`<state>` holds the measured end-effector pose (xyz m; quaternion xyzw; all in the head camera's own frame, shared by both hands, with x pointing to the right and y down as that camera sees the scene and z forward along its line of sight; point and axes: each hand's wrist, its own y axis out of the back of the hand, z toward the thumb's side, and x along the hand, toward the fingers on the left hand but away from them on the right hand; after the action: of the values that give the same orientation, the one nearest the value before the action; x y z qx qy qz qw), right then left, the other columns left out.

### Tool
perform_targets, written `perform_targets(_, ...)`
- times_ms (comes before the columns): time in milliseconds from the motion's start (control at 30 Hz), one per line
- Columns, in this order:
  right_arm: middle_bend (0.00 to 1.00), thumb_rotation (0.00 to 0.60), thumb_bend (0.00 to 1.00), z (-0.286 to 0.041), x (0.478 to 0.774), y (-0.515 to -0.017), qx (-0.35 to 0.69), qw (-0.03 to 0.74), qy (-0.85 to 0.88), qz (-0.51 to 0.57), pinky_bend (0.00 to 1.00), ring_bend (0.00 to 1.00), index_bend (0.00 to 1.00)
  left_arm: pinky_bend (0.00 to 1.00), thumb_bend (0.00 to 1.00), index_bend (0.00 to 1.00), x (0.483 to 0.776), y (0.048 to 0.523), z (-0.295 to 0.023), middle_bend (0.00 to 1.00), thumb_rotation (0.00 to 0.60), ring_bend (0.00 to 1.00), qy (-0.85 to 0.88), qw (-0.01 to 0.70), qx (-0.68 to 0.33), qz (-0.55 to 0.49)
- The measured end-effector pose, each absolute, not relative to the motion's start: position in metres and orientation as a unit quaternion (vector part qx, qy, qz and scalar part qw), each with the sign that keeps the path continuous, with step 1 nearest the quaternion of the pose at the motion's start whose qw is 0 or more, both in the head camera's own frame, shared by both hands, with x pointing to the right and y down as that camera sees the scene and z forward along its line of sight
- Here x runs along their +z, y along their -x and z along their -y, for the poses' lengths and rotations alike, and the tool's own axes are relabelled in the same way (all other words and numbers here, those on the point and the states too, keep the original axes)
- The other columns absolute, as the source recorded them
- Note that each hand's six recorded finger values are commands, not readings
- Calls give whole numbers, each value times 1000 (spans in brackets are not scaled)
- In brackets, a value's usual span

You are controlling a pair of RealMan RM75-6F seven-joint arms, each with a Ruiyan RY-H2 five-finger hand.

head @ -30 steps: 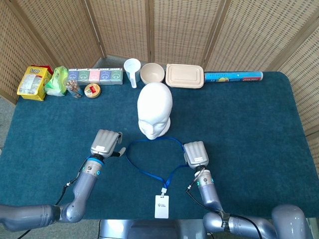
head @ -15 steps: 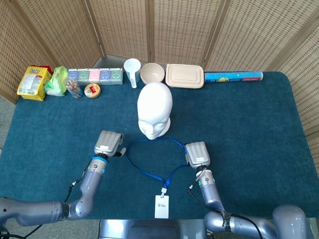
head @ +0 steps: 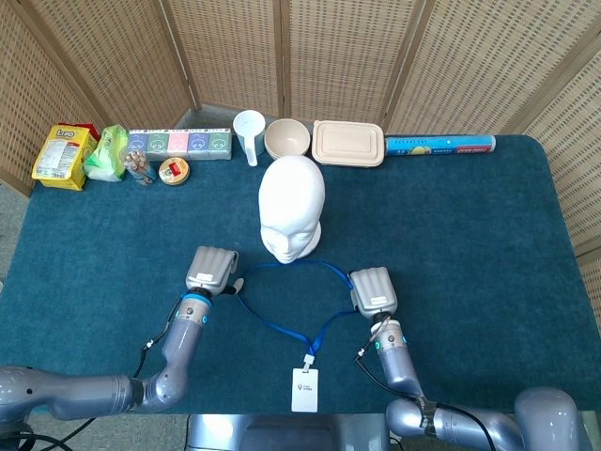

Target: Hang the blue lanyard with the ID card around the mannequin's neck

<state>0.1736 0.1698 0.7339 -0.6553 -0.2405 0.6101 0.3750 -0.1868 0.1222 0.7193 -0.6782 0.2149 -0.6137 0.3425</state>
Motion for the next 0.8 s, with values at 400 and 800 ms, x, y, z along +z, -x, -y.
perform_targets(400,865,600,563,-170,735,-177,611,370,656,245,1000,1000,659,1000,341,512,727,180,-124,1000,433,1000,672,344,-620,-214)
perform_targets(800,866,600,564,-172,738,-179,612,363,658,247,1000,1000,660,1000,372,549,732,178,-128,1000,434,1000,671,344,-620,-217)
